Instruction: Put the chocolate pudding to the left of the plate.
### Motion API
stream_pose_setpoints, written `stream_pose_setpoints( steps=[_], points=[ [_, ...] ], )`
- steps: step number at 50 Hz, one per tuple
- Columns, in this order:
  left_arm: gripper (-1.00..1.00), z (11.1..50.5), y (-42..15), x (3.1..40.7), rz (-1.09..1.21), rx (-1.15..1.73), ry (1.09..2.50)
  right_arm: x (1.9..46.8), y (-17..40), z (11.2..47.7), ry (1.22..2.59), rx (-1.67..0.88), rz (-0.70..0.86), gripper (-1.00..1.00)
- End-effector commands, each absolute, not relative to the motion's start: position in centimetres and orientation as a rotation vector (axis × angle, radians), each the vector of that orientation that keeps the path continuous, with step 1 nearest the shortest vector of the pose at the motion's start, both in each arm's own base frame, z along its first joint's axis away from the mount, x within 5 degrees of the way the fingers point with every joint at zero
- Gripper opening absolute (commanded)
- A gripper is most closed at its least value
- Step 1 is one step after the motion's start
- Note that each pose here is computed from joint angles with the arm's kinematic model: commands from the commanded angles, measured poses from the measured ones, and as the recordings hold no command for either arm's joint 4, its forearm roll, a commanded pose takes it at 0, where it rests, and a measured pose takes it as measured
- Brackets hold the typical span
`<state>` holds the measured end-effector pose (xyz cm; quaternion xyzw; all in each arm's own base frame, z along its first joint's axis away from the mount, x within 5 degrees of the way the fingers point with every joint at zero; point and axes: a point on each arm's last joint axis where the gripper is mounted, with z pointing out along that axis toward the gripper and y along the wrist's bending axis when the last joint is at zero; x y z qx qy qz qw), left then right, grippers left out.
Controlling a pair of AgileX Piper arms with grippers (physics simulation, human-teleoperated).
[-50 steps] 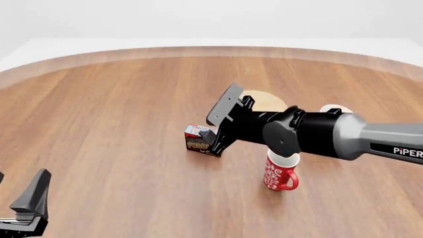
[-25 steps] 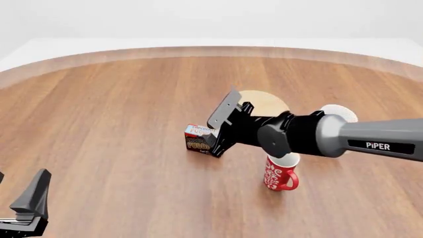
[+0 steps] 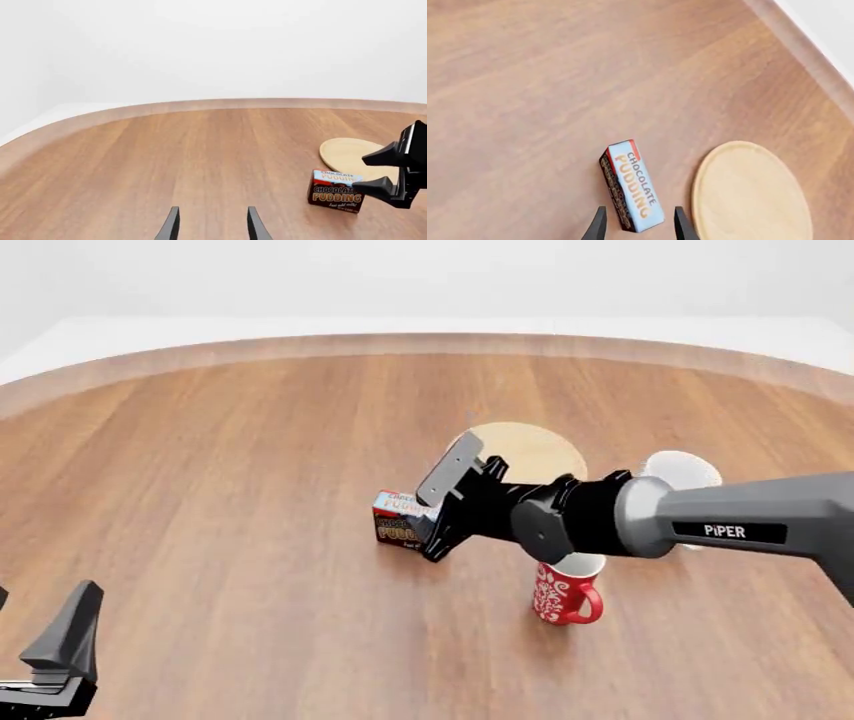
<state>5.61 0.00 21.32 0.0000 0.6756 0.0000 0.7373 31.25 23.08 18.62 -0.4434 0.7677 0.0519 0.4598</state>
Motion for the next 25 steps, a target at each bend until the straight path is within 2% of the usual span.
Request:
stream_pose_setpoints(
  steps=[1, 8, 9, 25],
  points=[
    [1.00, 21.3, 0.0, 5.6, 0.000, 0.000, 1.484, 31.7, 23.3, 17.3, 1.909, -1.080, 0.133, 1.00],
    [1.00, 21.3, 0.0, 5.6, 0.000, 0.000, 1.484, 31.9, 23.1, 16.8, 1.919, -1.072, 0.132, 1.00],
    [1.00, 21.3, 0.0, 5.6, 0.000, 0.000, 1.484, 32.4, 23.0, 15.9, 1.935, -1.060, 0.129, 1.00],
    [1.00, 21.3, 0.0, 5.6, 0.000, 0.000, 1.484, 32.4, 22.9, 15.6, 1.940, -1.054, 0.130, 1.00]
  ],
)
